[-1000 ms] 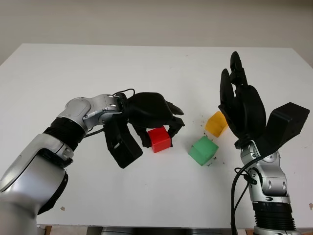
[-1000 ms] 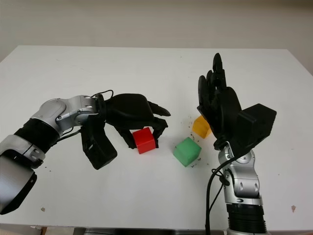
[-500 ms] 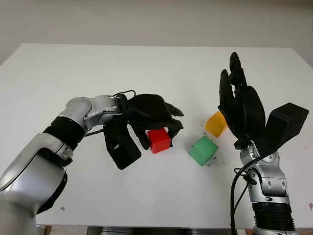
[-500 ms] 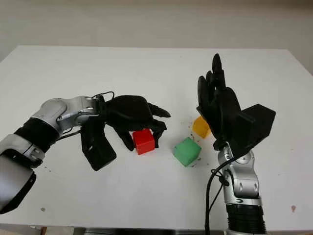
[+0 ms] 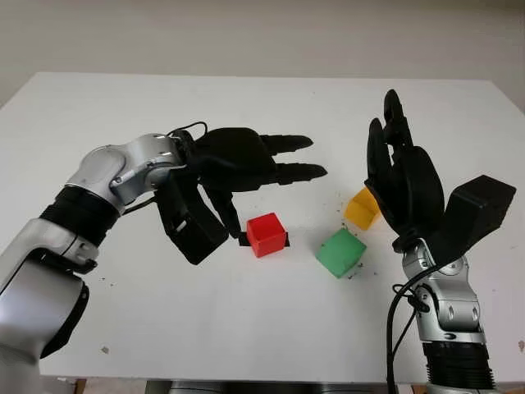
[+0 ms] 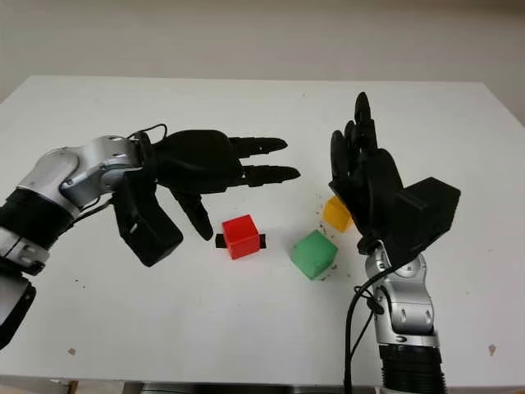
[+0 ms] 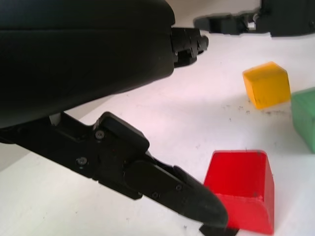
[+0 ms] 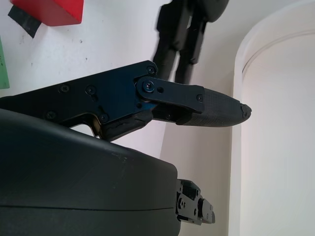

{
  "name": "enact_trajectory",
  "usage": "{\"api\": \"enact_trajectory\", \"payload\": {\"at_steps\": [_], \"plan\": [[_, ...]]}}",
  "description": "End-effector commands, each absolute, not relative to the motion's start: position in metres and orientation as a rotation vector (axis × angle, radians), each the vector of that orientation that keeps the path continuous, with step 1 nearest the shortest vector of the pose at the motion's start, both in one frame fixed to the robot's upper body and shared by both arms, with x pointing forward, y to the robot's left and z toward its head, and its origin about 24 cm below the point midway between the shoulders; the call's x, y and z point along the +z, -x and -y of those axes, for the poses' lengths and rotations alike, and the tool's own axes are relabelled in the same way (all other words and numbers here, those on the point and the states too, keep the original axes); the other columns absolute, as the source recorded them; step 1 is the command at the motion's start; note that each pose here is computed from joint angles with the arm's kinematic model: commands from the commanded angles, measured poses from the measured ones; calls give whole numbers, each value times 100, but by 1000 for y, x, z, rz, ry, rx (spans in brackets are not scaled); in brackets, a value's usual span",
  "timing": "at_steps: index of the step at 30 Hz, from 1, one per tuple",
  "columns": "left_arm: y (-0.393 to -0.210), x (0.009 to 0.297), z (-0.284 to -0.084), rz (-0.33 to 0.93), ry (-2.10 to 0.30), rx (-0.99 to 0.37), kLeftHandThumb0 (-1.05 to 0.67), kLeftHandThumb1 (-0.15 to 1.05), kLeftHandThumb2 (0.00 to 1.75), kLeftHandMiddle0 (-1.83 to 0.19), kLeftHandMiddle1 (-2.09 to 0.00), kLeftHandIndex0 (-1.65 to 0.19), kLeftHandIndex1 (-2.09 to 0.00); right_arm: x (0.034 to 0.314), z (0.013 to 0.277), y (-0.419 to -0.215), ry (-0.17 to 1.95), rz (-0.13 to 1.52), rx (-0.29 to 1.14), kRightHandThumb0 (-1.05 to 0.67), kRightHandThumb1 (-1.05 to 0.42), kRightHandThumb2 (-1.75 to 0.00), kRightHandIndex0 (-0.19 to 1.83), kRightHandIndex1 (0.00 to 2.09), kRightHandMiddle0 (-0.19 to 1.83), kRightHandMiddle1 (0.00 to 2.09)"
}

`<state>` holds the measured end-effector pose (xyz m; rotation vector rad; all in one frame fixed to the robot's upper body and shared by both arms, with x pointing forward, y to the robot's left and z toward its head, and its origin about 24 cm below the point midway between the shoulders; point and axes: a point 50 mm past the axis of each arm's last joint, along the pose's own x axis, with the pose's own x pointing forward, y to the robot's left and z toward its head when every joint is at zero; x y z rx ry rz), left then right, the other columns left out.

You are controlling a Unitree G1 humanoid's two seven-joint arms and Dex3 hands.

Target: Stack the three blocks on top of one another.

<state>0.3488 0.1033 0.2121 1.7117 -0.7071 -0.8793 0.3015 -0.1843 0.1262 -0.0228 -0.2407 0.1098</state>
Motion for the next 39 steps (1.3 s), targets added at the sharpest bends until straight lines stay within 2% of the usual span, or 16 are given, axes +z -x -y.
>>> {"api": "enact_trajectory", "payload": {"at_steps": [1, 3, 6, 8, 11, 14, 17, 19, 24, 32, 36, 39], "plan": [[-346, 224, -117, 688, -1672, -821, -84, 87, 5, 19, 0, 19, 0, 130, 185, -302, 35, 260, 115, -73, -105, -59, -19, 0, -19, 0], [-346, 235, -132, 612, -1536, -742, -87, 88, 6, 19, 0, 19, 0, 135, 192, -302, 86, 274, 121, -73, -105, -59, -19, 0, -19, 0], [-346, 250, -160, 506, -1280, -648, -94, 100, 14, 19, 0, 19, 0, 145, 204, -304, 148, 301, 109, -75, -105, -47, -19, 0, -19, 1], [-346, 255, -181, 463, -1084, -576, -97, 104, 38, 19, 0, 19, 0, 155, 214, -309, 212, 324, 115, -75, -105, -39, -18, 1, -18, 3], [-342, 242, -202, 437, -863, -450, -96, 105, 56, 19, 0, 19, 0, 171, 229, -315, 340, 337, 137, -75, -105, -28, -17, 2, -14, 5], [-335, 220, -212, 419, -746, -364, -90, 105, 62, 19, 0, 19, 0, 184, 242, -322, 419, 316, 163, -67, -101, -14, -16, 4, -8, 8], [-327, 196, -219, 364, -564, -299, -84, 105, 62, 19, 0, 19, 0, 196, 254, -329, 505, 278, 184, -59, -92, -6, -12, 6, 2, 11], [-321, 182, -220, 347, -471, -264, -78, 105, 61, 19, 0, 19, 0, 203, 261, -332, 624, 261, 193, -59, -88, -4, -7, 8, 9, 13], [-306, 154, -222, 305, -391, -150, -77, 105, 66, 19, 0, 19, 0, 215, 269, -339, 915, 243, 234, -62, -80, -4, 4, 11, 22, 12], [-283, 126, -227, 269, -254, -49, -79, 105, 63, 19, -1, 19, 0, 222, 261, -346, 1311, 239, 360, -63, -79, -6, 8, 8, 32, 10], [-278, 118, -231, 253, -205, 13, -78, 105, 60, 19, -3, 19, 0, 219, 253, -349, 1542, 211, 428, -62, -81, -6, 6, 6, 31, 8], [-277, 116, -234, 254, -210, 29, -78, 105, 59, 19, -3, 19, 0, 216, 249, -348, 1629, 211, 470, -60, -82, -6, 5, 5, 33, 8]]}}
